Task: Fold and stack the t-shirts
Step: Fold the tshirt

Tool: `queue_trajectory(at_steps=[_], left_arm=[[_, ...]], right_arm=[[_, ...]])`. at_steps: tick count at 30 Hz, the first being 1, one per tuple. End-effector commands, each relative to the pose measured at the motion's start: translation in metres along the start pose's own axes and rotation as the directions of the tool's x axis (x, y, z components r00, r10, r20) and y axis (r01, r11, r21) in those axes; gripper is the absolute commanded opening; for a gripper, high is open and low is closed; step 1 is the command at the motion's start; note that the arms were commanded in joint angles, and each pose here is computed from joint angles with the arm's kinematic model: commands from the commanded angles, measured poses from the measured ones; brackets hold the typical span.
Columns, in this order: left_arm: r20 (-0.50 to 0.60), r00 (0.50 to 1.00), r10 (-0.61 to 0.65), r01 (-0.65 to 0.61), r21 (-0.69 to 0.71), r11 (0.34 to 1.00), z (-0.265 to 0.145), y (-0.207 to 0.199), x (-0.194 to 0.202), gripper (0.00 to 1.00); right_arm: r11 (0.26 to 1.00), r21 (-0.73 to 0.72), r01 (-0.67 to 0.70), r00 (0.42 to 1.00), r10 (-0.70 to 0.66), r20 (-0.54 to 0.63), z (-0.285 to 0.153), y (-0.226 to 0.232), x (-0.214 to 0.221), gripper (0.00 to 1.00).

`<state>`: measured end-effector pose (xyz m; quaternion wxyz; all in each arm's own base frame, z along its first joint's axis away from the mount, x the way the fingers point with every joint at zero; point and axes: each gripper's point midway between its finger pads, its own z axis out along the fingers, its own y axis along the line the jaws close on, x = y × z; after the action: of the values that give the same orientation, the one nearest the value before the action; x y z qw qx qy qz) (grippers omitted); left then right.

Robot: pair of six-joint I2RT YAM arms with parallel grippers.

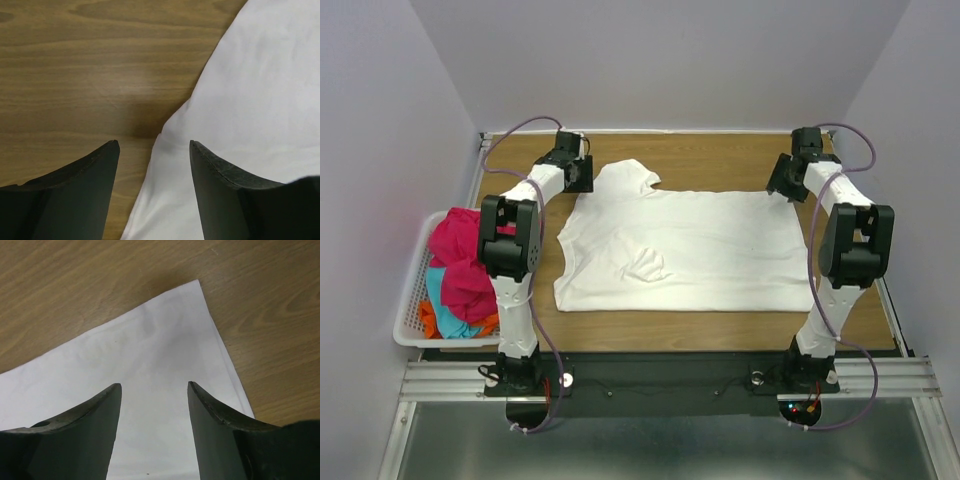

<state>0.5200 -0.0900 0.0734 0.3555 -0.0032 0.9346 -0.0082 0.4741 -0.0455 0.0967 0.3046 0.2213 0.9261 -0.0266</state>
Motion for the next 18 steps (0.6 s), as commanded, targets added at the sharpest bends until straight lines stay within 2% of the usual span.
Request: queue_trajectory(at_steps=[1,5,18], left_arm=[[0.035,0.997,0.075,-0.076,0.047,0.996,-0.003,-0.005,-0.016,0.69],[0.022,0.997,0.080,-0.081,0.050,0.995,0.011,-0.005,-0.012,0.69],[-0.064,0.994,0.092,-0.088,0.063,0.994,0.033,-0.007,0.021,0.55]], right_arm=[[1.000,-0.012,0.021,0.999,-0.021,0.026,0.001,0.001,-0.016,0.61],[0.999,-0.020,0.025,1.000,-0.025,0.010,0.009,0.002,-0.011,0.61],[0.999,0.012,0.044,0.999,-0.044,0.025,0.024,-0.002,-0.015,0.61]])
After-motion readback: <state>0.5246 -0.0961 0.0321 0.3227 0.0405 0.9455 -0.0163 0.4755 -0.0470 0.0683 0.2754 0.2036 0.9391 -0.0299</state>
